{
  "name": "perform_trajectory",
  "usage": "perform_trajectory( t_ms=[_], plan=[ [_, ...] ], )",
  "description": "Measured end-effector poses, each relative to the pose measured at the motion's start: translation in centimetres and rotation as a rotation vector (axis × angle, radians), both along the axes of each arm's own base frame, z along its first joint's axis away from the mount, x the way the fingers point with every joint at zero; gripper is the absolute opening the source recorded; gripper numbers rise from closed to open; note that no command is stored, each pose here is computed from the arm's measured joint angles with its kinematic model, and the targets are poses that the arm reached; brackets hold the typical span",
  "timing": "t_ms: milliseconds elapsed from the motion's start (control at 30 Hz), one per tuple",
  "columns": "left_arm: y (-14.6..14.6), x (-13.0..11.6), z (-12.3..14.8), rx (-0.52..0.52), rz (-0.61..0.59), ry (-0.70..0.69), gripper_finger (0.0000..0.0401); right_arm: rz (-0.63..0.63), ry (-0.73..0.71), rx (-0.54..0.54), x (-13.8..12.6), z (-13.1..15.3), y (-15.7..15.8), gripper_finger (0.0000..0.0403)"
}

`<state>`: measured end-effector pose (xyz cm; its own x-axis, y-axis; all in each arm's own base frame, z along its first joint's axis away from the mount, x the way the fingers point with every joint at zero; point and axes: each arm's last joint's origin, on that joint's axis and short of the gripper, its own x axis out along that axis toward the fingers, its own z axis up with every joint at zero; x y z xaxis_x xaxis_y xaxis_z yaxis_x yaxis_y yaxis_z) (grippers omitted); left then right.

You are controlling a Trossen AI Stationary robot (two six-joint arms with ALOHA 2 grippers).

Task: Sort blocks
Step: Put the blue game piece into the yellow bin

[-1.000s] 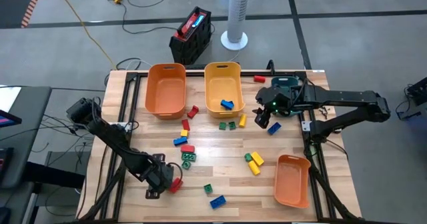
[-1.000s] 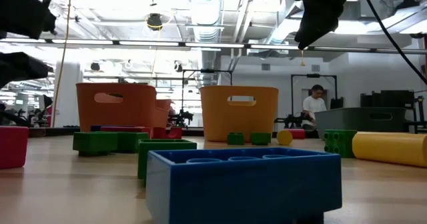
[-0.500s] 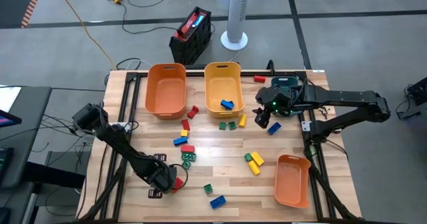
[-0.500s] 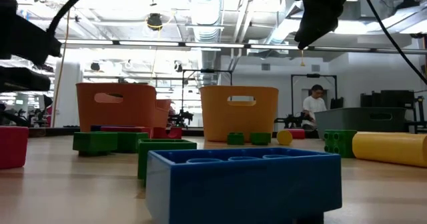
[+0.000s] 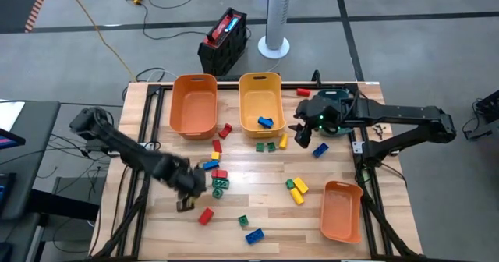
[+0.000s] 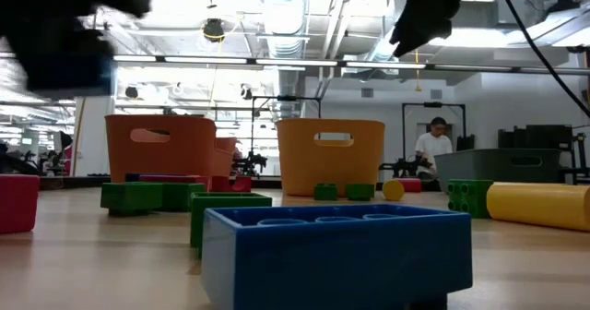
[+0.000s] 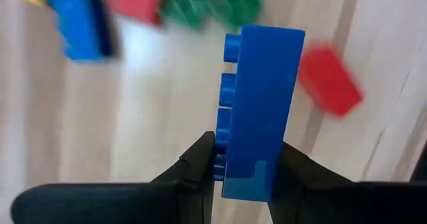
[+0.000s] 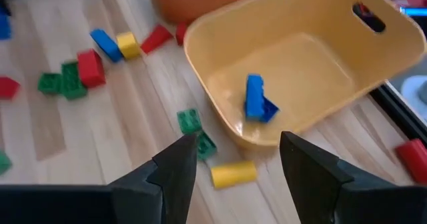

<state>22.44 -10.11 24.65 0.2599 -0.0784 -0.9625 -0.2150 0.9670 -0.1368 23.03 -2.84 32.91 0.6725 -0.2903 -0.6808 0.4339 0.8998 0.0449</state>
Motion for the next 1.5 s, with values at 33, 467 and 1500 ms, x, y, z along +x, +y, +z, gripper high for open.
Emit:
perform_trajectory(
  t_ms=[33,467,1500],
  plan=[
    [1.0,0.6,0.5,0.004,0.020,-0.018,0.0084,0.001,-0.005,0.002,0.0,0.0,0.0,0.0226],
    [14.7,9.8,5.8,0.143,0.111,-0.178,0.0084,-0.071,0.005,0.057,-0.5,-0.1,0.0,0.0226],
    [24.3,18.9,0.8,0.095,0.164,-0.178,0.0093,-0.141,-0.024,0.034,-1.1,0.4,-0.7,0.0226]
  ],
)
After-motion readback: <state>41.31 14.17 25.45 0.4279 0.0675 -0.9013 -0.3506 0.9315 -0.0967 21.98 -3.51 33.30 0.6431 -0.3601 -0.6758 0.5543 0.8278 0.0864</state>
